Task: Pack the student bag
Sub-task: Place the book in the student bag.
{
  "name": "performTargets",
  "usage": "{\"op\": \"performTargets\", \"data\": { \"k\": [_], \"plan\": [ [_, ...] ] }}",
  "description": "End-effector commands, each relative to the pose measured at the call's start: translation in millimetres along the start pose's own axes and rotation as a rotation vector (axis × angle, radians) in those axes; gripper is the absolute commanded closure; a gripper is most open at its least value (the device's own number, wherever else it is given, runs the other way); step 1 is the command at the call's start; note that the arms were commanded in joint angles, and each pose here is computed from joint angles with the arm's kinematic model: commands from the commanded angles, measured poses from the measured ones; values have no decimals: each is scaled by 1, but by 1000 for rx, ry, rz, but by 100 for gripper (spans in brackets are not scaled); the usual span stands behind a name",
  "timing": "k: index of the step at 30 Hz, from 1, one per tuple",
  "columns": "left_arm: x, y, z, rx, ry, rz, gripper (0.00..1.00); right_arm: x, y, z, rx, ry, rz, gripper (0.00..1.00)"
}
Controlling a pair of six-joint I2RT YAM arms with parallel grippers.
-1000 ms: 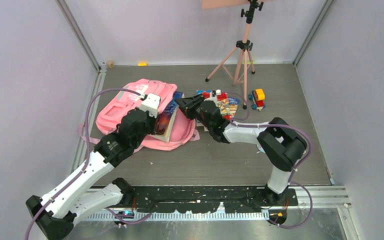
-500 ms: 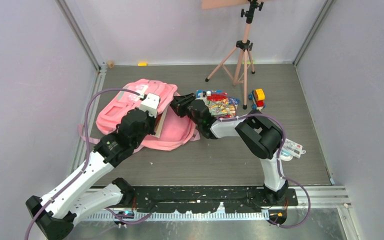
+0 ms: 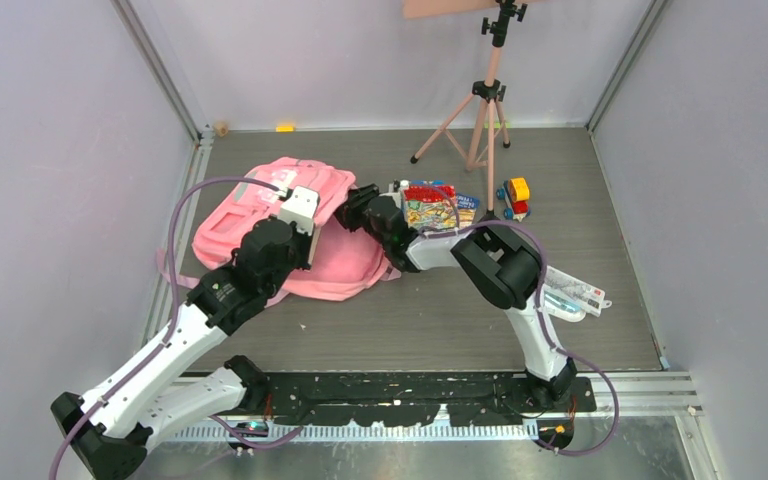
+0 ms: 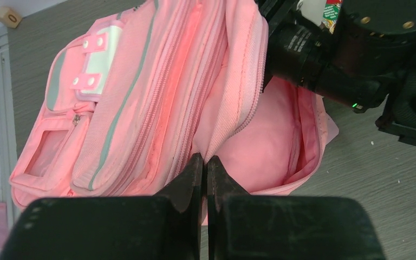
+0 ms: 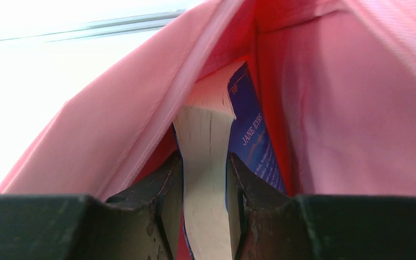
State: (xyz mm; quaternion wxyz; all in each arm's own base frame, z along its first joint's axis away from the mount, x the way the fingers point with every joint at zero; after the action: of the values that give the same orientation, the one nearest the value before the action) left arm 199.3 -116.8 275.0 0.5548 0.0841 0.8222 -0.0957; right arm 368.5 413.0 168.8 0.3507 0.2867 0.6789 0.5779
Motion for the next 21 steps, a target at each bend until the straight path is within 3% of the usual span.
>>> {"op": "performTargets", "data": {
  "k": [1, 7, 21],
  "plan": [
    [-31, -2, -11, 32, -159, -71, 100, -10, 65, 7, -274, -65, 120, 99],
    [-32, -5, -12, 64, -160, -79, 100, 5, 17, 29, -72, -50, -126, 99],
    [-31, -7, -9, 65, -149, -76, 100, 45, -17, 65, 43, -12, -348, 97]
  ]
}}
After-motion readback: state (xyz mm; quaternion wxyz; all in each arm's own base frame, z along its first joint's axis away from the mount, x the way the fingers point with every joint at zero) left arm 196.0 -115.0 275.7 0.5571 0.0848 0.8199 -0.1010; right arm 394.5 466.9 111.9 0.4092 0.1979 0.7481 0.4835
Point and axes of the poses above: each gripper's point midway between its finger pads, its own z axis out along the fingers, its own y axis along the line the jaws close on, x = y × z, the point moved 7 cm from there along -z, back along the fingers, and after that the axes turned 12 degrees about -z, right-handed, at the moved point
